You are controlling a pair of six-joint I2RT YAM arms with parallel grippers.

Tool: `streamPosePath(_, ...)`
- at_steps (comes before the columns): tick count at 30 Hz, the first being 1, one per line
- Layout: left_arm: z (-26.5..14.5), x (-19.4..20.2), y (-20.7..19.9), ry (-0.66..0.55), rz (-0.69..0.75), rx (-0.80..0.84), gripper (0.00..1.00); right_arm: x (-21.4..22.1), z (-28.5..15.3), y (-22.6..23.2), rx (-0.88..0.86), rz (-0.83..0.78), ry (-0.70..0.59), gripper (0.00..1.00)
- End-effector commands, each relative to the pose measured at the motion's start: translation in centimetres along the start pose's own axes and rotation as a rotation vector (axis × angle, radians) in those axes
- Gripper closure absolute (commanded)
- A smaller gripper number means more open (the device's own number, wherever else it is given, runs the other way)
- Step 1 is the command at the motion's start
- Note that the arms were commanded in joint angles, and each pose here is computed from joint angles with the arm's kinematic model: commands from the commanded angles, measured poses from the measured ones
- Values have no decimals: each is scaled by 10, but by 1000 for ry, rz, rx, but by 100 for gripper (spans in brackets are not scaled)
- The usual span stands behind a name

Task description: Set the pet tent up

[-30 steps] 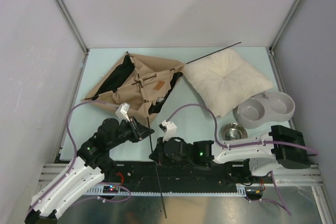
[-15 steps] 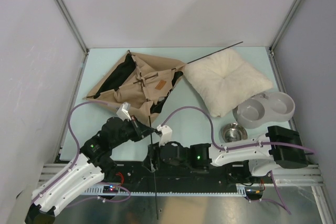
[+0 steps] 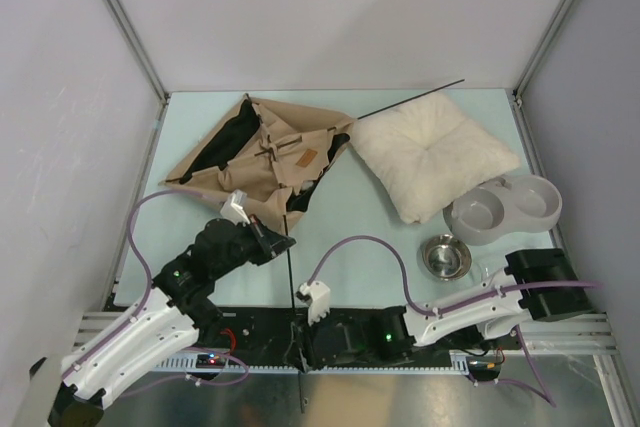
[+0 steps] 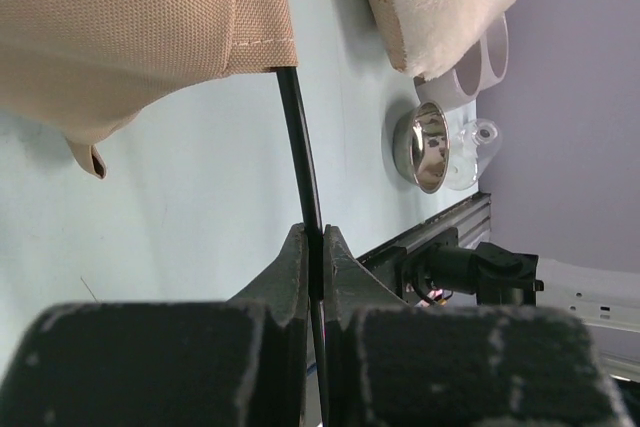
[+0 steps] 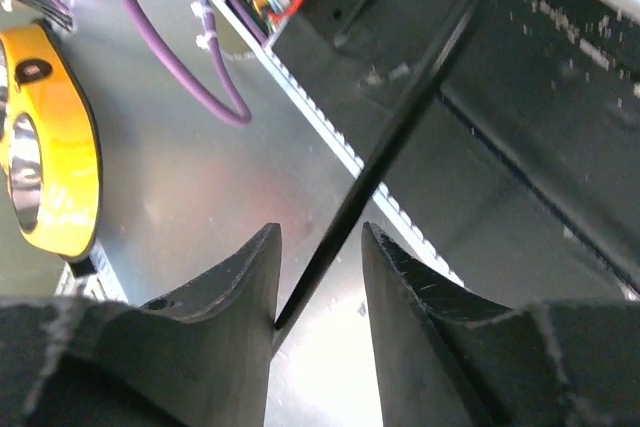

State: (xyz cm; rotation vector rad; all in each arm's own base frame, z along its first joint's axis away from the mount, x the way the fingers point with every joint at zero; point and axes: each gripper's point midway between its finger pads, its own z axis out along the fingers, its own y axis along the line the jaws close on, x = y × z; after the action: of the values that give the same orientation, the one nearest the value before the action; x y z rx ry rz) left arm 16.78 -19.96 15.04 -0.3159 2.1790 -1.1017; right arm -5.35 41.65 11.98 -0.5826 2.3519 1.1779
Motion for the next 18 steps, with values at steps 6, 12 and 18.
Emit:
streamPosePath(6,-6,-33,-40,-112,37,99,100,12,-27,-5,-2,42,-56,56)
streamPosePath(12,-4,-36,-36,-134,31,77,100,11,-39,-12,-44,66,-90,48)
streamPosePath(18,-3,-35,-36,-128,25,74,100,16,-37,-9,-82,39,-58,84)
